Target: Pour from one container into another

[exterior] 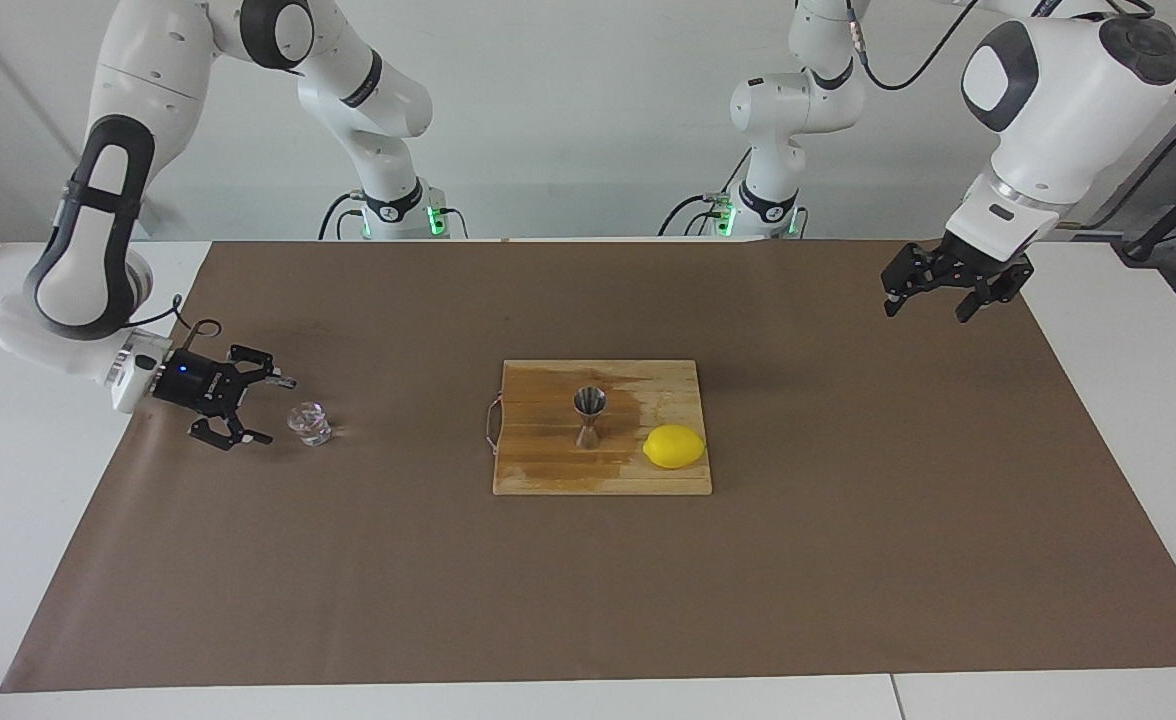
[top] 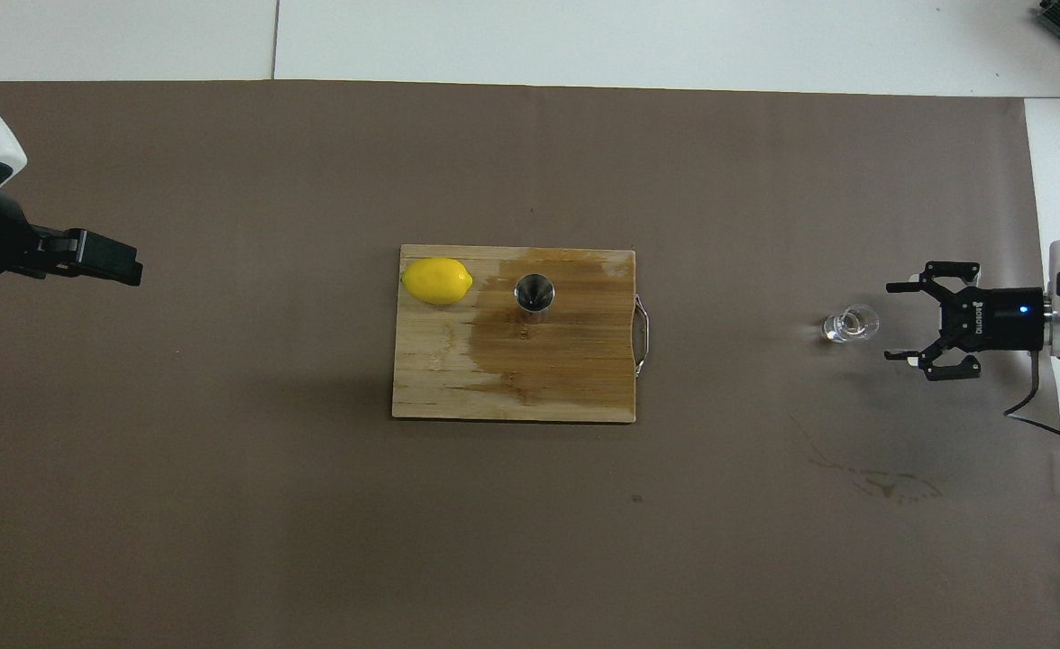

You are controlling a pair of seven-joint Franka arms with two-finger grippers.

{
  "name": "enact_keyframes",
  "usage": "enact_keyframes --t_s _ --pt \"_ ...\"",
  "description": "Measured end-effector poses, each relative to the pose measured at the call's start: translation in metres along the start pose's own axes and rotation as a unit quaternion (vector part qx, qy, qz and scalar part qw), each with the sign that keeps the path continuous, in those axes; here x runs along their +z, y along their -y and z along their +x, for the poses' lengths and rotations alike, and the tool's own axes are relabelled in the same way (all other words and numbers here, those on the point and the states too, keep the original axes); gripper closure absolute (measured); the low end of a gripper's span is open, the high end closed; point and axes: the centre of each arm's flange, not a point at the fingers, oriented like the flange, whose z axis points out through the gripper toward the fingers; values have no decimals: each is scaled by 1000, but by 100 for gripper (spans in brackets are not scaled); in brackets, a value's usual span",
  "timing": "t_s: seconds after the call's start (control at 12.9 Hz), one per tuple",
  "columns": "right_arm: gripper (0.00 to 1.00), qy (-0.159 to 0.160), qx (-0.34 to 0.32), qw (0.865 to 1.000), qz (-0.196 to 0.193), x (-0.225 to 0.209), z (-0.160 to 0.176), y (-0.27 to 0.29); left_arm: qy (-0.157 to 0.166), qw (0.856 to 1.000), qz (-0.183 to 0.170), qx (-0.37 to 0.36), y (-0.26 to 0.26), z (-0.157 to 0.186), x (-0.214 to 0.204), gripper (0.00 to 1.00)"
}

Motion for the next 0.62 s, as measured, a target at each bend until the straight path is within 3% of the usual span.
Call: enact_keyframes --t_s 0.31,0.62 --pt "0 -19 0 1000 2 10 -1 -8 39 998 4 -40 -35 -1 -11 0" --pt "0 -30 -6 1000 5 22 -3 -9 34 998 14 -49 -32 2 -12 0"
